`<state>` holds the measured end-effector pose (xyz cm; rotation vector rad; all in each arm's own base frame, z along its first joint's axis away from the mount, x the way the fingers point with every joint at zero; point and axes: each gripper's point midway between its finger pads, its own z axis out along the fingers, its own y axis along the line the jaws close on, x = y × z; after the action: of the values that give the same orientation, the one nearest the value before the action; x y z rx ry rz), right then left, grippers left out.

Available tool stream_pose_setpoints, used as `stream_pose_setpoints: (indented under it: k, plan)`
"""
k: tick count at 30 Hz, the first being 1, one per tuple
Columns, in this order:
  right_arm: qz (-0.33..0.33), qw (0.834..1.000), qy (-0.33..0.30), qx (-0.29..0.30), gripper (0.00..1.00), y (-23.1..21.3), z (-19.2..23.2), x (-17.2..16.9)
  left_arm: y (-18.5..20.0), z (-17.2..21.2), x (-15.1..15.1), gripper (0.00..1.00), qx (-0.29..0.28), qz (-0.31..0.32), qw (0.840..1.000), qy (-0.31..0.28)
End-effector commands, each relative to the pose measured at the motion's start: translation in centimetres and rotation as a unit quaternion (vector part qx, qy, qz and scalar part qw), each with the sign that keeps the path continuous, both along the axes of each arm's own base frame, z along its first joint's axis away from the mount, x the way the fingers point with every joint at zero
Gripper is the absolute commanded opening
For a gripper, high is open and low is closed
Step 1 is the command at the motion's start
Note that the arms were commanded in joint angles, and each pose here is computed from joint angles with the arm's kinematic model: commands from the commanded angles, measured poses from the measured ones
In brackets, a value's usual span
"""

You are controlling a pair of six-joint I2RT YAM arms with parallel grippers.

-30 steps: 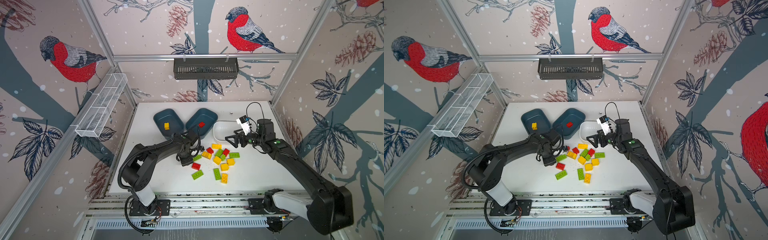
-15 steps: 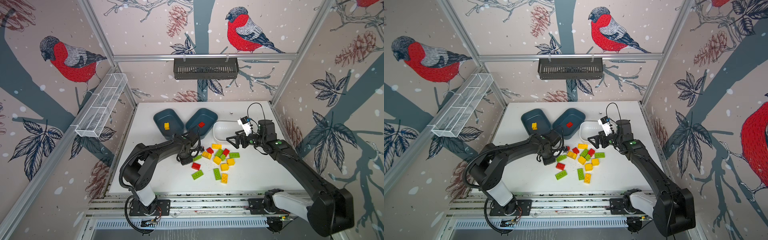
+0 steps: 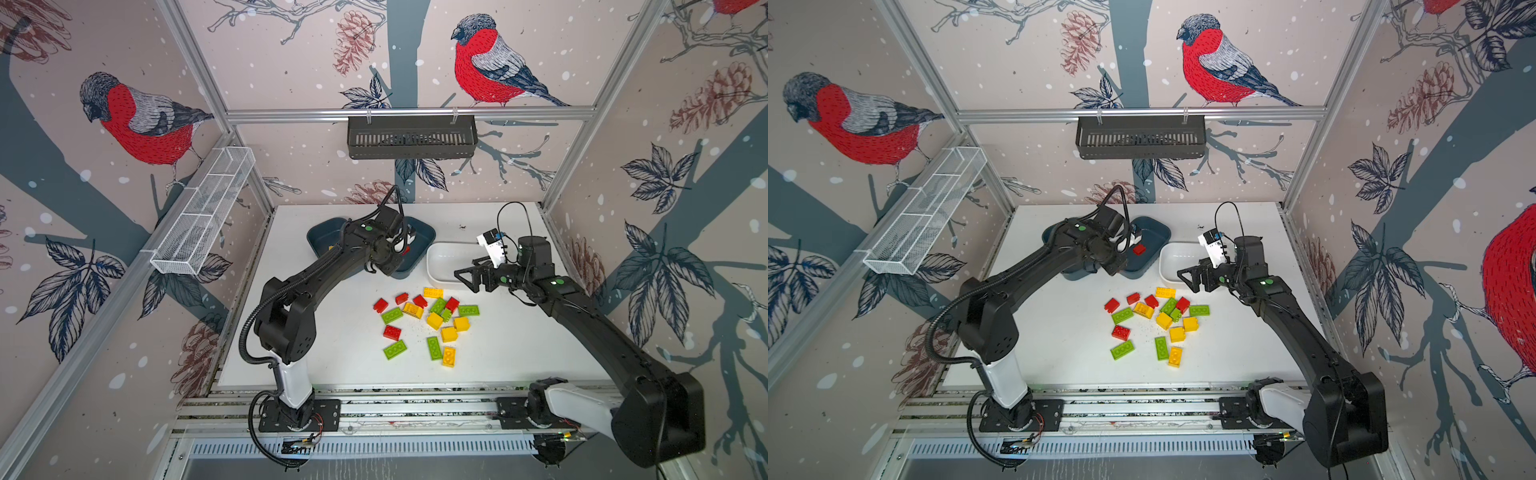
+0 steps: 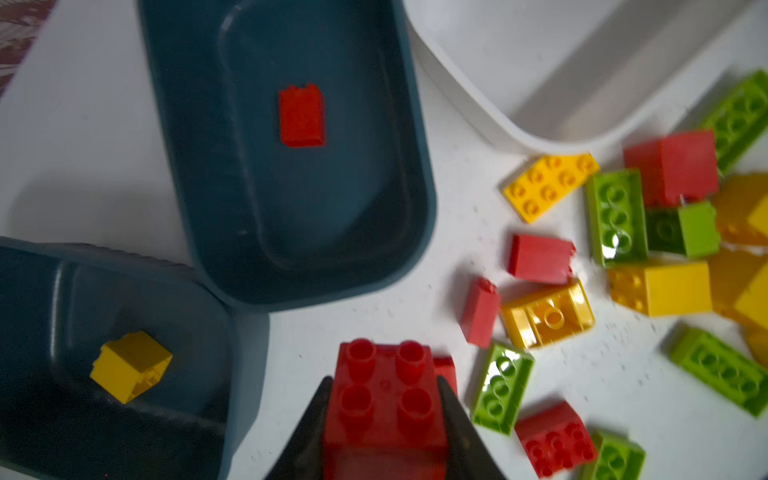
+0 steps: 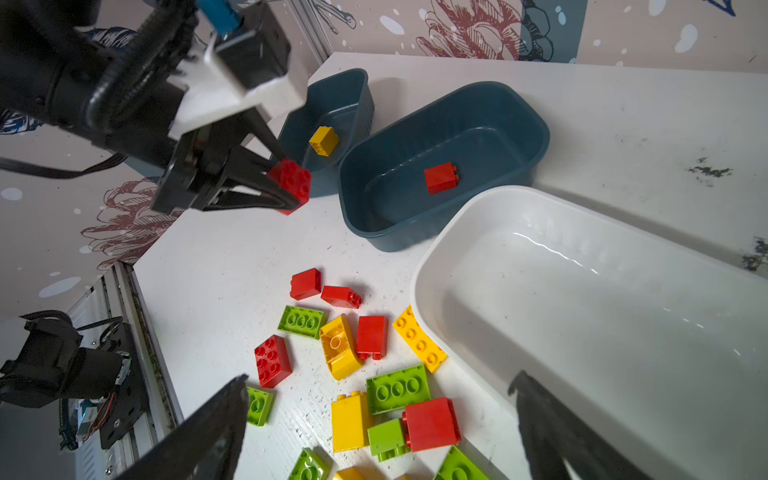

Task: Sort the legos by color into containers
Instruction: 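Carry the red brick into the middle teal bin and release it, then move the left gripper back to the pile and grasp a red brick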

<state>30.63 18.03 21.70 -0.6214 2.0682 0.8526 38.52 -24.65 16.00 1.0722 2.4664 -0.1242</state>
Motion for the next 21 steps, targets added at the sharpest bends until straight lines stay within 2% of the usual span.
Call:
stream_pose_setpoints:
  k: [1,7,12,15,18,21]
  plan:
    - [0.003,1.0,-0.03,0.006,0.99,0.1,1.2,0.7,-0.1,-0.1,3.2,0.2,-0.017,0.087,0.996,-0.004]
    - [-0.001,0.999,-0.037,0.01,1.0,0.1,1.5,1.1,0.2,-2.9,9.3,0.2,0.005,0.18,0.983,-0.026]
    - [-0.001,0.999,-0.037,0.006,0.99,0.0,1.1,1.2,0.6,-6.5,11.7,0.22,0.037,0.204,0.978,-0.03]
    - [0.002,0.999,-0.034,-0.001,0.99,0.0,0.8,1.1,0.6,-7.5,12.3,0.33,0.051,0.206,0.977,-0.027]
    - [0.001,0.999,-0.034,-0.004,0.99,-0.1,0.7,0.9,0.3,-6.7,12.1,0.6,0.04,0.208,0.977,-0.024]
    - [0.0,0.999,-0.033,-0.004,0.99,-0.2,0.5,0.7,0.2,-5.2,10.9,0.65,0.016,0.21,0.978,-0.015]
